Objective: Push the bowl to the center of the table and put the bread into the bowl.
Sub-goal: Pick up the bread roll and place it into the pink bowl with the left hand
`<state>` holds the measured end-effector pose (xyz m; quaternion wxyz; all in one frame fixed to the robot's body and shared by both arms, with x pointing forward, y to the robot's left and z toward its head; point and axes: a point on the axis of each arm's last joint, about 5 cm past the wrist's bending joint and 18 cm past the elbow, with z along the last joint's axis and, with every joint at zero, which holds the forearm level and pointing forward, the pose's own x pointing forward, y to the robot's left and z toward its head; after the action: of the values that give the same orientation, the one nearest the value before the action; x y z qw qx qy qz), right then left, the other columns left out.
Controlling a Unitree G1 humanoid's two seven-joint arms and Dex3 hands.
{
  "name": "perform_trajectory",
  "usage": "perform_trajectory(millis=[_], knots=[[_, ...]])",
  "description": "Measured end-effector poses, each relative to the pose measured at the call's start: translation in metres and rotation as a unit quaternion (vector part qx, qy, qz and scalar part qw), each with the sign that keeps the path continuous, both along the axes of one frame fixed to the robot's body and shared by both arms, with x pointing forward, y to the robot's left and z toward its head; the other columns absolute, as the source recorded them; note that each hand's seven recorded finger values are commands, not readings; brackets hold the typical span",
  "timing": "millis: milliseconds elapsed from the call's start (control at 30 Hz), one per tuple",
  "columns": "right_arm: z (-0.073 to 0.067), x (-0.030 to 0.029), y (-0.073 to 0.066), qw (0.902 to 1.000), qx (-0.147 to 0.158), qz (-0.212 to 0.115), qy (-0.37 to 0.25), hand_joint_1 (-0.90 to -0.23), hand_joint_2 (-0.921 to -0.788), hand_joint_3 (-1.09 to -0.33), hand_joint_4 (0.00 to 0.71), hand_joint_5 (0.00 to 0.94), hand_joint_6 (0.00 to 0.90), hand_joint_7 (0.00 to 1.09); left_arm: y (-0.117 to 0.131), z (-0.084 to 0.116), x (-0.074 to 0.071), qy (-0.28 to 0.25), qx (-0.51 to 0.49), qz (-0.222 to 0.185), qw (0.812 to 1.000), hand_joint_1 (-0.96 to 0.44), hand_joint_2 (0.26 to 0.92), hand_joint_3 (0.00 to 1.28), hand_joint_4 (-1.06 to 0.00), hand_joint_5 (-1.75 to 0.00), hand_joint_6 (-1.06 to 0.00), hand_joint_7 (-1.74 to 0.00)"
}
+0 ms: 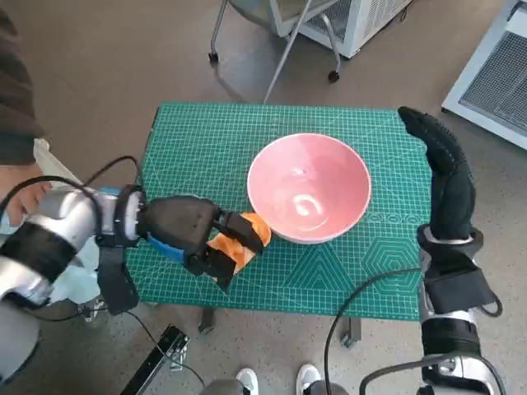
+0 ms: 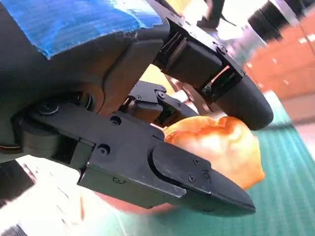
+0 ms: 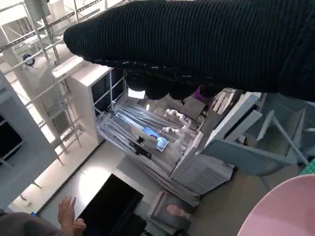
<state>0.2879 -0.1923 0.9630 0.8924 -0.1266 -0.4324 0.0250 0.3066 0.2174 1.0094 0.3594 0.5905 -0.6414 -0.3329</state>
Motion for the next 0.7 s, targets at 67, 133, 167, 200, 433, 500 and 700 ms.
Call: perform_trajectory(millis=[67,133,167,200,433,500,700], knots=[[0.0,0.0,0.0,1.0,0.0,0.0,0.001,-0.567,-0.921,-0.747,0.335,0.0,0.088,0.75,0.002,0.006,-0.003,-0.007,-0.015,-0.001,1.0,0.0,0.828,0.01,-1.03,-0.64,-0.85,-1.04],[0.0,0.0001,0.0,1.0,-0.001,0.0,0.001,-0.564,-0.921,-0.749,0.334,0.0,0.087,0.76,0.004,0.013,-0.006,-0.016,-0.029,-0.001,0.999,0.0,0.828,0.01,-1.05,-0.63,-0.84,-1.05],[0.0,0.0001,0.0,1.0,-0.002,0.0,0.001,-0.562,-0.921,-0.749,0.334,0.0,0.086,0.76,0.005,0.016,-0.008,-0.02,-0.036,-0.003,0.999,0.0,0.828,0.01,-1.05,-0.62,-0.84,-1.06],[0.0,0.0001,0.0,1.0,-0.002,-0.001,0.001,-0.562,-0.921,-0.75,0.333,0.0,0.086,0.76,0.006,0.018,-0.009,-0.024,-0.04,-0.003,0.999,0.0,0.828,0.01,-1.05,-0.62,-0.83,-1.06],[0.0,0.0001,0.0,1.0,-0.002,-0.001,0.002,-0.551,-0.921,-0.75,0.333,0.0,0.083,0.77,0.008,0.039,-0.017,-0.063,-0.074,-0.014,0.995,0.0,0.83,0.01,-1.05,-0.59,-0.83,-1.09],[0.0,0.0001,0.0,1.0,-0.002,-0.001,0.002,-0.55,-0.921,-0.75,0.333,0.0,0.083,0.77,0.007,0.045,-0.018,-0.072,-0.082,-0.018,0.994,0.0,0.834,0.01,-1.05,-0.6,-0.82,-1.1],[0.0,0.0002,0.001,1.0,-0.009,-0.001,0.002,-0.558,-0.921,-0.749,0.333,0.0,0.076,0.77,0.003,0.059,-0.019,-0.093,-0.109,-0.022,0.989,0.0,0.843,0.01,-1.02,-0.67,-0.79,-1.1]])
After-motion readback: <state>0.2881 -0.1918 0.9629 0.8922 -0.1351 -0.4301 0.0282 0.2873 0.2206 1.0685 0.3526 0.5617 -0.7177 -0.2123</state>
